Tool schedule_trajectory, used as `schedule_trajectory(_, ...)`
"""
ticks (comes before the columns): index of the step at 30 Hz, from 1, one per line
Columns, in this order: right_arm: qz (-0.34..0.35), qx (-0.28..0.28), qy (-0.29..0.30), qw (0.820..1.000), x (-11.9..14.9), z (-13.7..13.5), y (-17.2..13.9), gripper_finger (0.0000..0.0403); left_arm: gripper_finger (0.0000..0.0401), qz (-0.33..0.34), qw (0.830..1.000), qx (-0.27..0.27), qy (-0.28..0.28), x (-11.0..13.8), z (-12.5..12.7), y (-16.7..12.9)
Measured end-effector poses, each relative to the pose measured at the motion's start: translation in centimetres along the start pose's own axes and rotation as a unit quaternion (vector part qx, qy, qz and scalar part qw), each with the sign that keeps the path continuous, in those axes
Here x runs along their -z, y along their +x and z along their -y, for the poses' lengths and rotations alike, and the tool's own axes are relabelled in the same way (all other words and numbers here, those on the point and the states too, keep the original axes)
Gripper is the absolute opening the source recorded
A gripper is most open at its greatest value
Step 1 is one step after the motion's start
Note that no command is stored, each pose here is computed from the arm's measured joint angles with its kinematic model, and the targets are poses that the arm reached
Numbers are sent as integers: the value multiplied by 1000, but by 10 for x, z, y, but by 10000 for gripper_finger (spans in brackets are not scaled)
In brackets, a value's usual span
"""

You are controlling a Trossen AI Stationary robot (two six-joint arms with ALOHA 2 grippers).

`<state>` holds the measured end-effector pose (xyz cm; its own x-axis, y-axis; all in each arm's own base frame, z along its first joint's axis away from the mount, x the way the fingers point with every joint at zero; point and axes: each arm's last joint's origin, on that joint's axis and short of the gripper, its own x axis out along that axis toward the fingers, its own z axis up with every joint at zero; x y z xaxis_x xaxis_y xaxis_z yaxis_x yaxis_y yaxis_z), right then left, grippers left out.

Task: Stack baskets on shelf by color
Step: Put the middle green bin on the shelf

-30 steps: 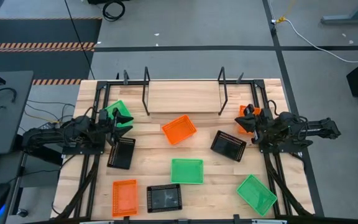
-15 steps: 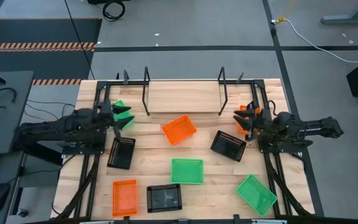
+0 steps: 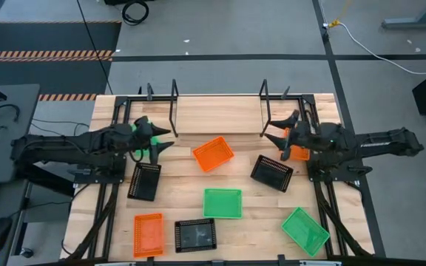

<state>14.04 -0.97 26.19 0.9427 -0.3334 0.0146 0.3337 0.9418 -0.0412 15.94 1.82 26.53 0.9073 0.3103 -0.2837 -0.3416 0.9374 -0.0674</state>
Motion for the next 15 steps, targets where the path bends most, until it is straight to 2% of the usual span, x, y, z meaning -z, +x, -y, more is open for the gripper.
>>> schedule_trajectory(4, -61, -8, -25, 998, -20, -6, 18, 235, 234, -5, 1000, 17, 1, -11, 4, 6)
schedule_trajectory(8, -124, -20, -22, 992, -39, -11, 34, 235, 233, -17, 999, 41, 3, -26, 11, 12)
schedule_trajectory(11, -176, -37, -18, 984, -48, -16, 43, 234, 233, -32, 998, 48, 10, -38, 17, 15)
schedule_trajectory(15, -210, -53, -19, 976, -55, -25, 53, 234, 233, -37, 997, 59, 16, -48, 25, 18)
